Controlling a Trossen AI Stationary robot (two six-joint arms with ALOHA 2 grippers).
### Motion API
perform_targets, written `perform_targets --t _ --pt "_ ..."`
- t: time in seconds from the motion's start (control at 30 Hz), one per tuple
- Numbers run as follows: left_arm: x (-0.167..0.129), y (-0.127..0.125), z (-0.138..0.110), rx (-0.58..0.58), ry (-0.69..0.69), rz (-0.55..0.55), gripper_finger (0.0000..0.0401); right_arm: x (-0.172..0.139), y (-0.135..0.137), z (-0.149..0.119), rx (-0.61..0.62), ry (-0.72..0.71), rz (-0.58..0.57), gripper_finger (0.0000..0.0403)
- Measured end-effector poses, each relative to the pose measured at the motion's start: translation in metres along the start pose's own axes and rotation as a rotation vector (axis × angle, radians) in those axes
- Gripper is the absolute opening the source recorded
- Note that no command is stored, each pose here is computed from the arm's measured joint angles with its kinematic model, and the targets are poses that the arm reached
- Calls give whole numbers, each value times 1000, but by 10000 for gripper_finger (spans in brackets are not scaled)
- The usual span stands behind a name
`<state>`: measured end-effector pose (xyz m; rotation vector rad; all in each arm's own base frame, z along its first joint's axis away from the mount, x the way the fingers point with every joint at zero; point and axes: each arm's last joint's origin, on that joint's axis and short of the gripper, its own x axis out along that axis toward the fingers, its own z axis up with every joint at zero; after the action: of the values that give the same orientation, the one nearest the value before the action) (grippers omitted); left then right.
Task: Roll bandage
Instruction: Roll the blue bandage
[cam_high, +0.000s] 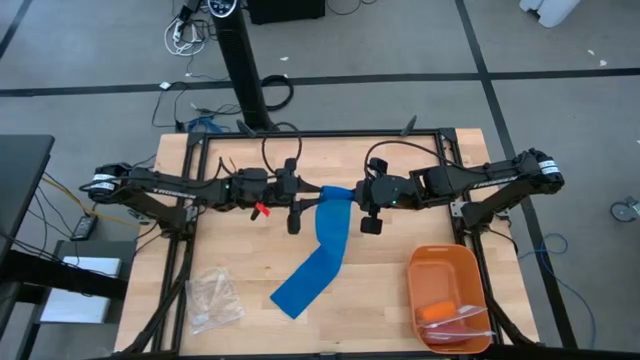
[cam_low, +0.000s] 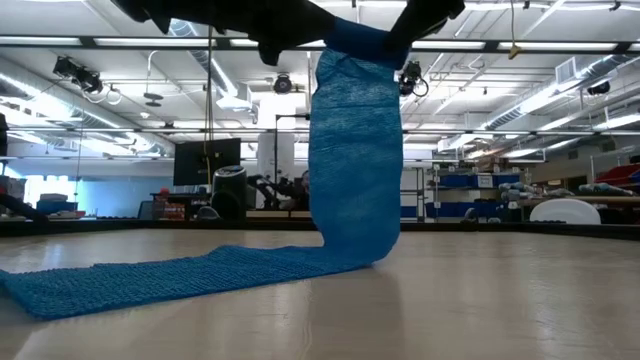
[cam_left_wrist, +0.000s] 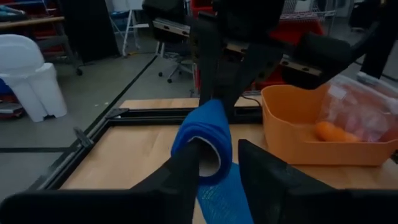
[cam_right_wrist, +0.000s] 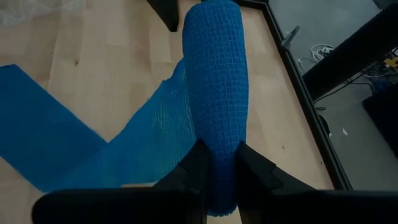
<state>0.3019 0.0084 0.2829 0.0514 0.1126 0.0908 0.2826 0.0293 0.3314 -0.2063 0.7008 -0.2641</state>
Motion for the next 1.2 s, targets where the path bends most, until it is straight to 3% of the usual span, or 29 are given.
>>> perform_targets --t 0.17,0.43,0.57,0.63,0.8,1.03,1.2 --pt "9 1 -7 -8 -5 -38 74 0 1 -1 -5 5 10 52" --pt "11 1 -8 -6 -7 -39 64 0 1 -1 -6 9 10 52" --pt "11 2 -8 33 -7 -8 38 0 0 -1 10 2 -14 59" --pt "11 3 -8 64 -11 25 18 0 -1 0 13 -4 -49 72" --pt "10 12 -2 113 -59 80 16 -14 -3 4 37 -65 -111 127" --pt "-3 30 13 133 -116 171 15 -53 -8 6 76 -181 -95 201" --pt "-19 37 29 145 -169 194 15 -70 -7 2 76 -219 -80 229"
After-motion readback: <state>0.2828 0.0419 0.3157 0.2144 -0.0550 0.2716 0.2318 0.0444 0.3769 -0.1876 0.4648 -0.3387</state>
